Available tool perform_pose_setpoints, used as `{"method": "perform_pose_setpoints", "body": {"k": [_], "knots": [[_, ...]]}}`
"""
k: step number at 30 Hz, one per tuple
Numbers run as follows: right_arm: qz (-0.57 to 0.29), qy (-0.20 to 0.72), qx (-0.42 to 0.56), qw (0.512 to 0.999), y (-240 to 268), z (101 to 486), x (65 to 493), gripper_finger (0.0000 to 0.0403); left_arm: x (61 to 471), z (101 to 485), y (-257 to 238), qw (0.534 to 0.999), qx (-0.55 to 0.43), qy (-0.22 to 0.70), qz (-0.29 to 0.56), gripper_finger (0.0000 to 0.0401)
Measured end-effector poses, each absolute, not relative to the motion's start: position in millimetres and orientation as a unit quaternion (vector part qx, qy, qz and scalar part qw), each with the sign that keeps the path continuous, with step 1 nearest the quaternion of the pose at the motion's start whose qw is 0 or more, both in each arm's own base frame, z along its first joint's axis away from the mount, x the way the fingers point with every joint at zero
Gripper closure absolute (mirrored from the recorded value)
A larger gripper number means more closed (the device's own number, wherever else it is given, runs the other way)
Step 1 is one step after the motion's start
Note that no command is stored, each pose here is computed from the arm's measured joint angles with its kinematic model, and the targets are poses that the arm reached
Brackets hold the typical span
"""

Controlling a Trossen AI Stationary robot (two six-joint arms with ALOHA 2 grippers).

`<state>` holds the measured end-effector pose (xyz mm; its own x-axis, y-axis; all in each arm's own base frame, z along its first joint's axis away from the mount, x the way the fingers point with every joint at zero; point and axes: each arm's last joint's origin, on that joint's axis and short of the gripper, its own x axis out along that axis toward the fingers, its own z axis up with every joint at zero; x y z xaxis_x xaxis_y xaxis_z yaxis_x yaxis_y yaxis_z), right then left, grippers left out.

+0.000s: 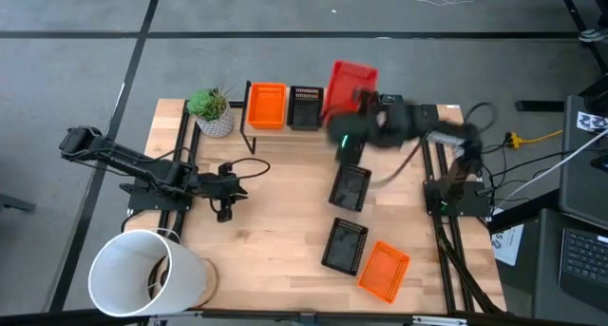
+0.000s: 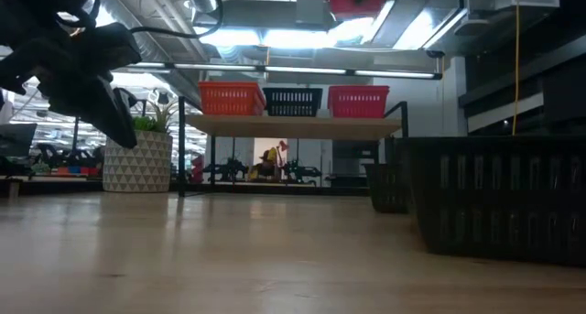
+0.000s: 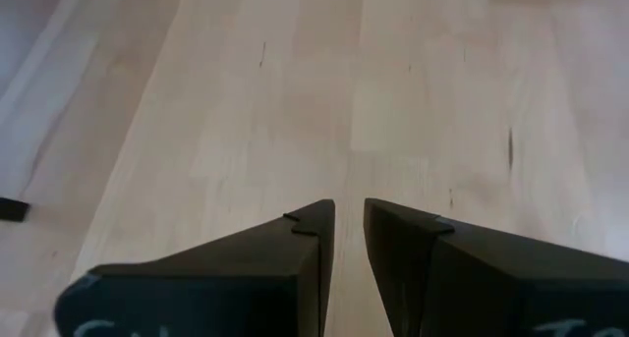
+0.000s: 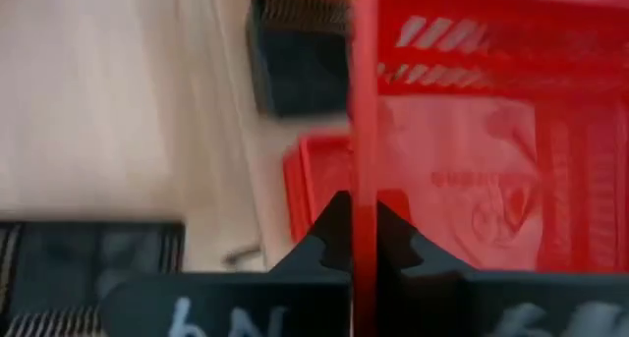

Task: Stack baskets on shelf by color
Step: Stack the red bin on top of the red bin on the shelf

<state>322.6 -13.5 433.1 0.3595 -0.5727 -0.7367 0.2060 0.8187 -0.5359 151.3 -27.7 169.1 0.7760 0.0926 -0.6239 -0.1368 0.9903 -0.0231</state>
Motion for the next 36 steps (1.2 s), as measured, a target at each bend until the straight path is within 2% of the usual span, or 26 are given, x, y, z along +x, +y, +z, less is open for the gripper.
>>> {"method": "perform_pose_setpoints", "body": {"k": [5, 9, 13, 36], "knots": [[-0.186, 0.524, -0.089, 0.826, -72.5, 423.0, 299.5, 0.0403, 151.7, 169.4, -25.9, 0.942, -0.032, 0.326, 0.072, 0.0350], [-0.132, 0.511, -0.081, 0.846, -98.6, 390.0, 298.8, 0.0403, 152.0, 169.7, -24.2, 0.942, -0.031, 0.324, 0.083, 0.0350], [-0.124, 0.530, -0.089, 0.834, -115.1, 359.4, 297.2, 0.0403, 152.3, 169.8, -22.5, 0.942, -0.031, 0.322, 0.092, 0.0350], [-0.104, 0.525, -0.069, 0.842, -136.0, 346.5, 298.4, 0.0403, 152.5, 170.1, -22.6, 0.942, -0.032, 0.320, 0.092, 0.0350]]}}
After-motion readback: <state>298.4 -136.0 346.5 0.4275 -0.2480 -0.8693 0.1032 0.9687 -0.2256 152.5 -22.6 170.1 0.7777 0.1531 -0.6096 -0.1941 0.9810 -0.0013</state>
